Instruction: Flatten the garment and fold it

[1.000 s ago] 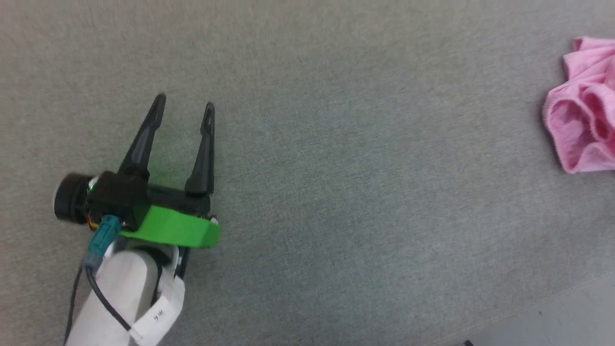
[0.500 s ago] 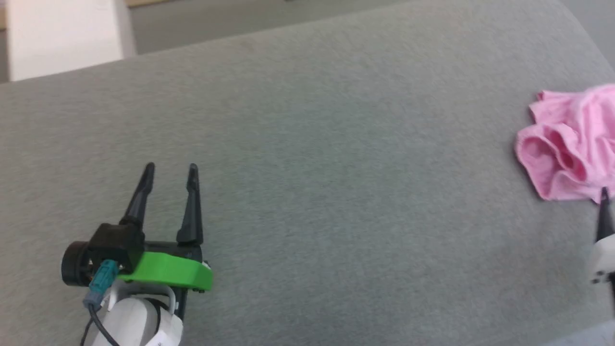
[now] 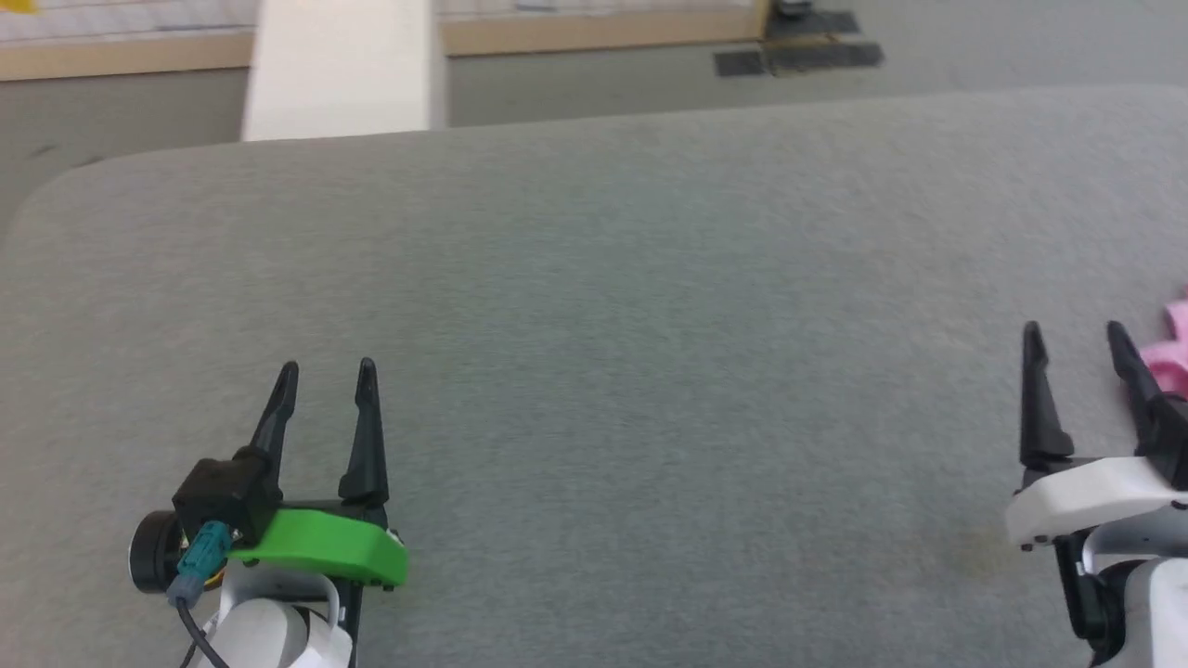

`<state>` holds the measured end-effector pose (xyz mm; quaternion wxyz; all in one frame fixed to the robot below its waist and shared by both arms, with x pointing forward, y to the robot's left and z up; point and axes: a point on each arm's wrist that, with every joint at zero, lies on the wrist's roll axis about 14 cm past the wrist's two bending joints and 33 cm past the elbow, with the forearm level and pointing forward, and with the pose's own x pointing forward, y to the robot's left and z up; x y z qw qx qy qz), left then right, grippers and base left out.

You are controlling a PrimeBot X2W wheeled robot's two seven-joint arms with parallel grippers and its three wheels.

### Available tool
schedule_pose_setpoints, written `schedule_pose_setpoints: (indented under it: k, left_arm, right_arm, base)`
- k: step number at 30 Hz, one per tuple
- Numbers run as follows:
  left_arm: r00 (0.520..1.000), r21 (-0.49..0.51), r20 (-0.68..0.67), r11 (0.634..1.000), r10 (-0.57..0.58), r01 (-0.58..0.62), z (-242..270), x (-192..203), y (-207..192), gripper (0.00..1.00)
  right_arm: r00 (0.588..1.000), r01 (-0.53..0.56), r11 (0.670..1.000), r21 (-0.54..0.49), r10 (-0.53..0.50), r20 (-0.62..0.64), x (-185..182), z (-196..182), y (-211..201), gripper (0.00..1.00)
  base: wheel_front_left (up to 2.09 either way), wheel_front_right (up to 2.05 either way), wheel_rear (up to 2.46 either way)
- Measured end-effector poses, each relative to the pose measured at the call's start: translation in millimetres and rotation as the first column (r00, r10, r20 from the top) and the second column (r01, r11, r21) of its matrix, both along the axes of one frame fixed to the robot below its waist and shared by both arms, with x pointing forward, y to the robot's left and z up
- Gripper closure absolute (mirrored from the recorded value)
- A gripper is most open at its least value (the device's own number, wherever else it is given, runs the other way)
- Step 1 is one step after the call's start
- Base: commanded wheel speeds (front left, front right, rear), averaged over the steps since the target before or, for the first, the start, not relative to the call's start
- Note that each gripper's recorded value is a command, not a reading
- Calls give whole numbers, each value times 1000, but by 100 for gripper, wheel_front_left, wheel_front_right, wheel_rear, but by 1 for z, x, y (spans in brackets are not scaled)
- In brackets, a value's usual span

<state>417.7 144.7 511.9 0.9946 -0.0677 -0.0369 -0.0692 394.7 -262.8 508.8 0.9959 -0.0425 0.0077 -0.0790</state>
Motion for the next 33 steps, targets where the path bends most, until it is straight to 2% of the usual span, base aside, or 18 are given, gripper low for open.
schedule_pose_setpoints:
  k: [6,11,19,33]
  left_arm:
    - [998,5,5,998,61,-61,5,-16,23,0]
    - [998,5,1,998,69,-69,5,-30,27,0]
    - [999,5,-12,999,48,-48,1,-44,21,0]
    - [999,4,-28,999,34,-34,-4,-52,17,0]
  right_arm:
    - [991,-116,993,15,114,68,0,30,41,0]
    - [985,-168,985,49,166,51,-23,28,60,0]
    - [983,-182,980,85,179,44,-44,27,66,0]
    - [984,-177,980,90,173,44,-51,30,64,0]
  base:
    - [0,0,0]
    - [0,0,0]
    - [0,0,0]
    - [0,0,0]
